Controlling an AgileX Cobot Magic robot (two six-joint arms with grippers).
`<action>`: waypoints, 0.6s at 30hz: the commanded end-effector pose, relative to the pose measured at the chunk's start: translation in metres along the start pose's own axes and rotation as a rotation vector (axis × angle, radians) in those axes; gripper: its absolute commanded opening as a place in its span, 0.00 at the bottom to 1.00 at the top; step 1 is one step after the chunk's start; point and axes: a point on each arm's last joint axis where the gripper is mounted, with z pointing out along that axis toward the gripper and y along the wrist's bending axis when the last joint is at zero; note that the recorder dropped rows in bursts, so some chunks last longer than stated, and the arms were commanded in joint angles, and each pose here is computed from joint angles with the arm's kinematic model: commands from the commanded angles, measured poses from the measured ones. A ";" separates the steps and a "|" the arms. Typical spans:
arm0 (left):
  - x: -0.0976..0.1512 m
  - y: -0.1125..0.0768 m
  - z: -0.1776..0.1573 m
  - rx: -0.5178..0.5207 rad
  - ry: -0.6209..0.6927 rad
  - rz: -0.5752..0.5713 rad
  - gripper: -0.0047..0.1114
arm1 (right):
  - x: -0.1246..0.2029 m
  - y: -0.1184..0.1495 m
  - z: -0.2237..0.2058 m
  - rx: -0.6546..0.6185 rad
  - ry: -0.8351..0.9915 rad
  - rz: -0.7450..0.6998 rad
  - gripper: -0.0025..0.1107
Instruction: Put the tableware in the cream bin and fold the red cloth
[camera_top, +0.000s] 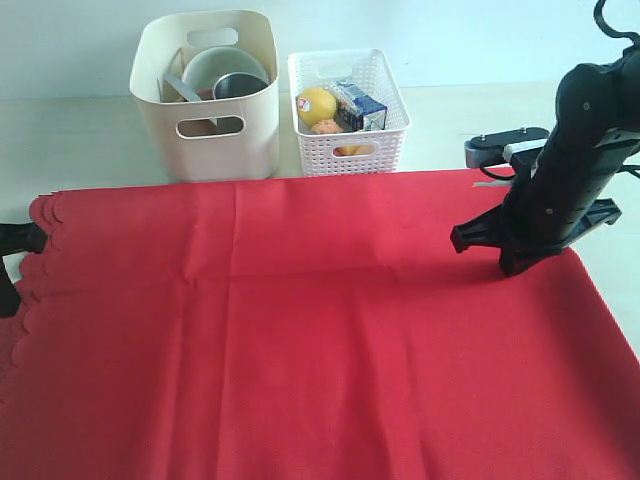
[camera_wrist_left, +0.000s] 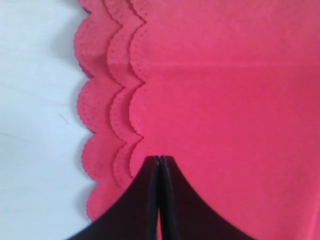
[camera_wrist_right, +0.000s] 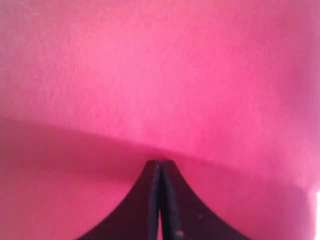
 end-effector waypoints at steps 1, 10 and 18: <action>-0.008 0.002 0.004 -0.005 0.007 0.003 0.04 | -0.004 -0.002 0.009 0.000 -0.015 0.001 0.02; -0.017 0.025 0.007 0.002 0.037 -0.079 0.39 | -0.002 -0.002 0.039 0.002 0.037 0.001 0.02; -0.021 0.036 0.004 -0.003 -0.016 -0.105 0.63 | -0.001 0.000 0.041 -0.012 0.048 0.022 0.02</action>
